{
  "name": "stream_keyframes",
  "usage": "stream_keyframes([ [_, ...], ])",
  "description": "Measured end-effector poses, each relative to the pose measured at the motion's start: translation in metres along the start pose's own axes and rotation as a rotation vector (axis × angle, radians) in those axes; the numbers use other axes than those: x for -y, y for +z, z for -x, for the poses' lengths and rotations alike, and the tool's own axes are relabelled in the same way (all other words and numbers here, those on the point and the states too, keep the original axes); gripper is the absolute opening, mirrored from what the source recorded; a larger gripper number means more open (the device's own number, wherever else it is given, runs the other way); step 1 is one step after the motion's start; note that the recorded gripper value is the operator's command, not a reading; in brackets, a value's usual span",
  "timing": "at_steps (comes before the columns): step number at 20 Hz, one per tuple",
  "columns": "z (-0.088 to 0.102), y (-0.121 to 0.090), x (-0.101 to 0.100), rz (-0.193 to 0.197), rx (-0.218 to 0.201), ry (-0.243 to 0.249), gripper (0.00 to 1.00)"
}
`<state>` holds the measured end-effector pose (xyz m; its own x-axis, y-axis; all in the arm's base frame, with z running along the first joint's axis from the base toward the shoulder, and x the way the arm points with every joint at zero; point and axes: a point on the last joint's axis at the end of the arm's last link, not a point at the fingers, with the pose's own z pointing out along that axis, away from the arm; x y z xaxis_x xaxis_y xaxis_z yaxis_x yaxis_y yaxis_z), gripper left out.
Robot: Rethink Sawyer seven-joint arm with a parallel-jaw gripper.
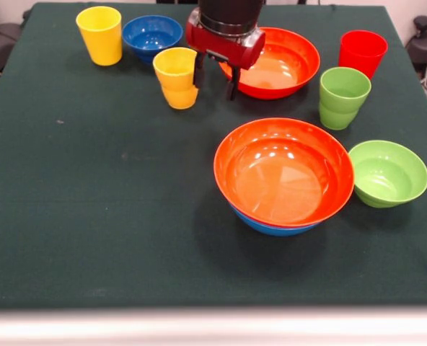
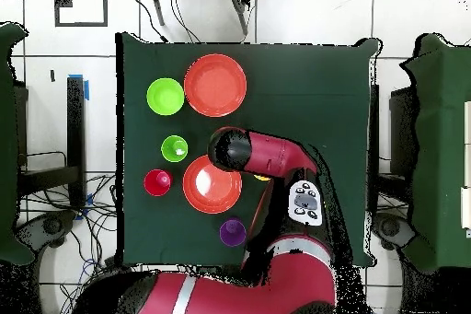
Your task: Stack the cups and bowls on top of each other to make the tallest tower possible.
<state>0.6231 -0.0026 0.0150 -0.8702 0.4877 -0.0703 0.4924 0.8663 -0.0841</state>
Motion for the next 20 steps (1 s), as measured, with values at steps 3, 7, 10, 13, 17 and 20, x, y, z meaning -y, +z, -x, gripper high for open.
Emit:
stream_keyframes([
  [3,-0.003,-0.008,0.003,0.0,-0.005,0.004,1.0],
  [7,-0.007,-0.013,0.008,-0.001,-0.009,0.011,1.0],
  [10,-0.008,-0.017,0.011,-0.001,-0.011,0.016,1.0],
  [13,-0.01,-0.019,0.015,-0.002,-0.016,0.022,1.0],
  [17,-0.014,-0.019,0.022,-0.005,-0.027,0.032,1.0],
  [20,-0.018,-0.017,0.027,-0.009,-0.037,0.037,1.0],
])
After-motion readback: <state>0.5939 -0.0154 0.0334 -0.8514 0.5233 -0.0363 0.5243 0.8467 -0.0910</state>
